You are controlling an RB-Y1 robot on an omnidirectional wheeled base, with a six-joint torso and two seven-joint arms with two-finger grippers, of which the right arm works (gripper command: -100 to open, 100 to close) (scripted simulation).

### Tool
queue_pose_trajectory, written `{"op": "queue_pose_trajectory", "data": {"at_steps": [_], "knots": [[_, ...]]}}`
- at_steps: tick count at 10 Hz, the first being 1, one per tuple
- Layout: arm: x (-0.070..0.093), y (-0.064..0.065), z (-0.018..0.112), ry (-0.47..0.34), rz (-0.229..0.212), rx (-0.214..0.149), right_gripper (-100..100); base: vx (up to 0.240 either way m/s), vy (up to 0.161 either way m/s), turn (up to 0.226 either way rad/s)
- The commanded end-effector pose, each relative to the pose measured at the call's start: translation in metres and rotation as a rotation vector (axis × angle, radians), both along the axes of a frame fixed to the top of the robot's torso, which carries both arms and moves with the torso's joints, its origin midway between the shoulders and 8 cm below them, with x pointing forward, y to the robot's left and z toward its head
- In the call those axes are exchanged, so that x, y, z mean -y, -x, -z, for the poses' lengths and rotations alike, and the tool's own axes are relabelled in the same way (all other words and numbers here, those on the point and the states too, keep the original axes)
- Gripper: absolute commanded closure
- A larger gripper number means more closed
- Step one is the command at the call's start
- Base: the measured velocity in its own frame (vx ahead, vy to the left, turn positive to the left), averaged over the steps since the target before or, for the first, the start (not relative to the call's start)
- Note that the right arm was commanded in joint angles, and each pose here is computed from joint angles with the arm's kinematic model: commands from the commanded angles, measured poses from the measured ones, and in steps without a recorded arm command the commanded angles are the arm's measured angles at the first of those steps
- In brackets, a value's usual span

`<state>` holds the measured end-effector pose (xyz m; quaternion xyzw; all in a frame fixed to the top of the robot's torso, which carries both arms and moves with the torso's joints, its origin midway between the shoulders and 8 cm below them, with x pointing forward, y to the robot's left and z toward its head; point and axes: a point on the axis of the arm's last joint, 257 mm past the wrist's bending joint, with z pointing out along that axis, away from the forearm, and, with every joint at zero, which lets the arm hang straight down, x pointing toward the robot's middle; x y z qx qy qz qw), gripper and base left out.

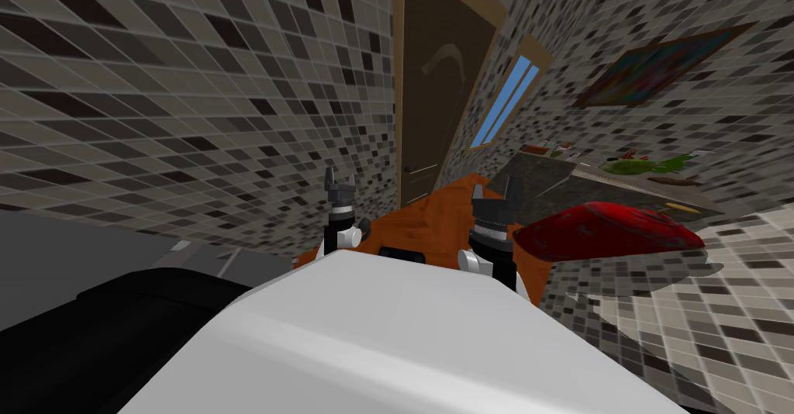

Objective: Pull the door open

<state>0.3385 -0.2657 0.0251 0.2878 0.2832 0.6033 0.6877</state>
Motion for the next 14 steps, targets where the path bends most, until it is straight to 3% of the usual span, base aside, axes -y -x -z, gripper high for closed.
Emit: {"op": "queue_pose_trajectory", "data": {"at_steps": [1, 6, 14], "knots": [[-0.001, -0.008, 0.013, -0.001, -0.015, -0.022, -100, 0.044, -0.009, 0.11], [-0.005, -0.029, 0.046, -0.003, -0.051, -0.078, -100, 0.071, -0.016, 0.097], [-0.007, -0.065, 0.112, -0.003, -0.115, -0.189, -100, 0.071, -0.024, 0.12]]}}
